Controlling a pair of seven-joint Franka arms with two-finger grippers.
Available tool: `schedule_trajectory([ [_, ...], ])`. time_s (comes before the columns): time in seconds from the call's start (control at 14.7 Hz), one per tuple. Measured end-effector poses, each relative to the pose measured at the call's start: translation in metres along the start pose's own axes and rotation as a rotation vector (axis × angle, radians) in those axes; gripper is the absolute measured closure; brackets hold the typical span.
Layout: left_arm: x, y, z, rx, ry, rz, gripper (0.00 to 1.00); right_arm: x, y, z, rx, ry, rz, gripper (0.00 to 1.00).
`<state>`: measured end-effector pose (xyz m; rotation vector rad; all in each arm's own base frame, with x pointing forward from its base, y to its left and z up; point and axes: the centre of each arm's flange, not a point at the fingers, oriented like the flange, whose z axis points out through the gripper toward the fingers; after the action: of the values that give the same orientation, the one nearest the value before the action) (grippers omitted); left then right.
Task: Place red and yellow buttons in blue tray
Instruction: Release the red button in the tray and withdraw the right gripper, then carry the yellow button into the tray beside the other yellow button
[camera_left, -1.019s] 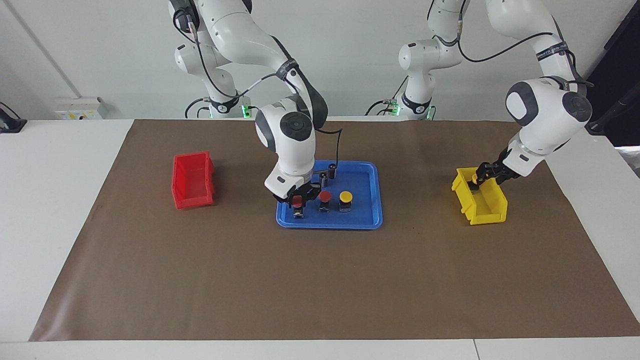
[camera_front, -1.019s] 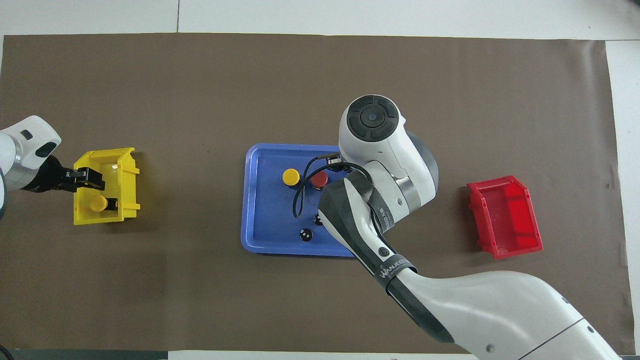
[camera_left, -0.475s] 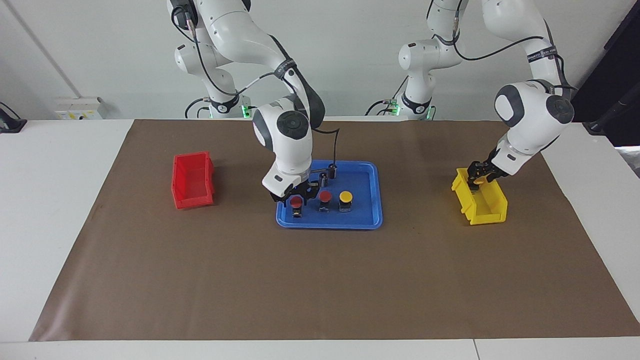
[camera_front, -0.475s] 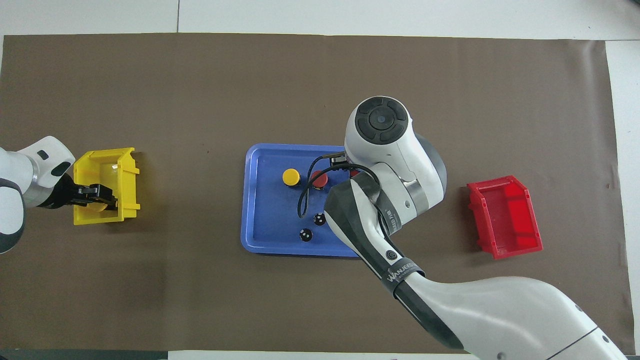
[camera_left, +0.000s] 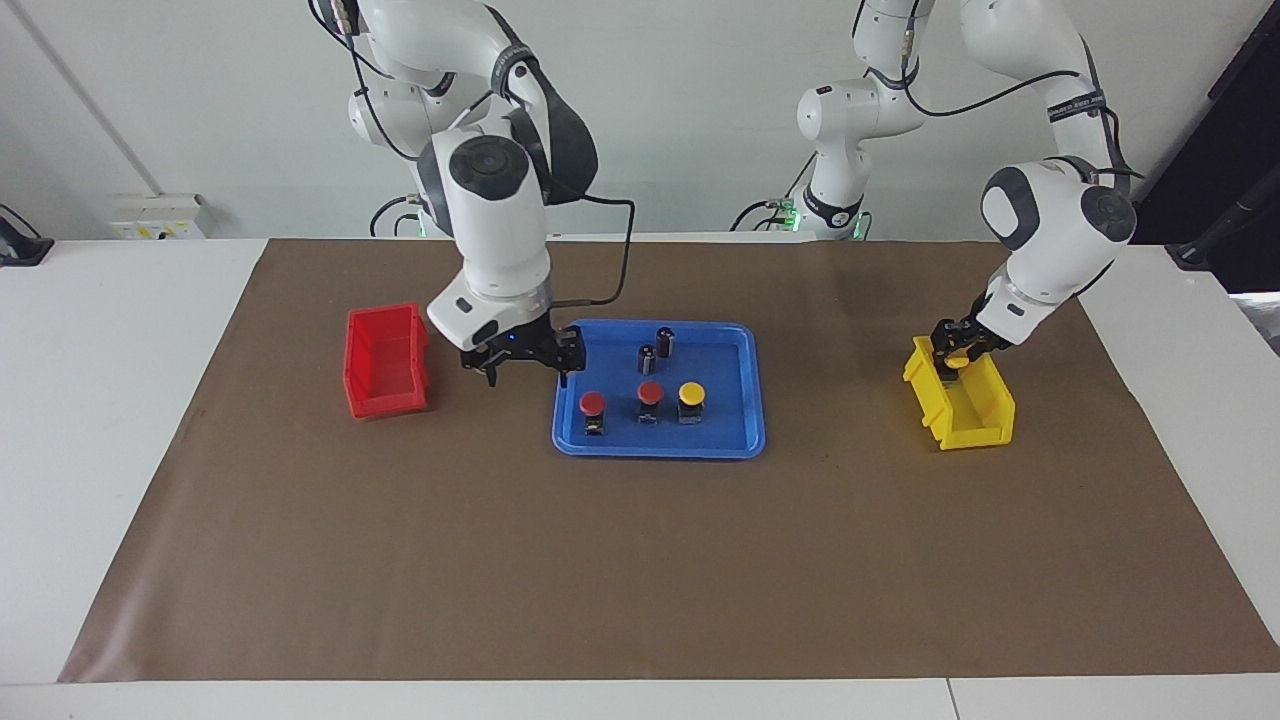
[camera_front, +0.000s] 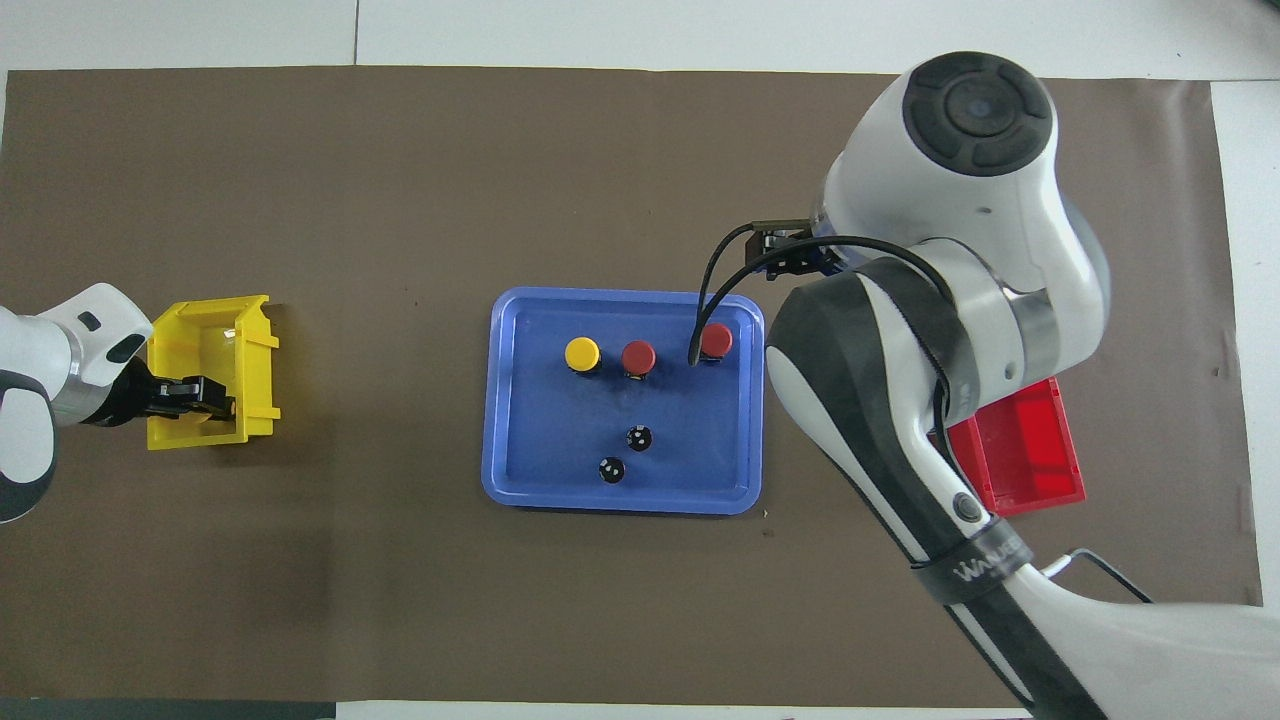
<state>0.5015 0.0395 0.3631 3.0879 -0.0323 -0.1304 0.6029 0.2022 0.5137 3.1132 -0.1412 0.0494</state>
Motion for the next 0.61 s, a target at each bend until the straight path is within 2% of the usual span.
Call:
schedule_trajectory([
  [0.14, 0.001, 0.000, 0.000, 0.002, 0.013, -0.015, 0.42, 0.004, 0.045, -0.032, -0.006, -0.014, 0.066, 0.00],
  [0.2, 0.001, 0.000, 0.000, 0.002, 0.018, -0.022, 0.47, 0.004, 0.067, -0.047, -0.008, -0.019, 0.087, 0.00],
  [0.27, 0.002, -0.001, 0.000, 0.003, 0.025, -0.024, 0.58, 0.002, 0.090, -0.062, -0.008, -0.021, 0.093, 0.00],
  [0.48, 0.005, -0.003, -0.007, 0.004, 0.042, -0.034, 0.59, -0.004, 0.145, -0.089, -0.008, -0.026, 0.075, 0.00],
  [0.61, 0.013, -0.001, -0.034, 0.001, 0.030, -0.042, 0.59, -0.007, 0.175, -0.100, -0.008, -0.033, 0.041, 0.00],
])
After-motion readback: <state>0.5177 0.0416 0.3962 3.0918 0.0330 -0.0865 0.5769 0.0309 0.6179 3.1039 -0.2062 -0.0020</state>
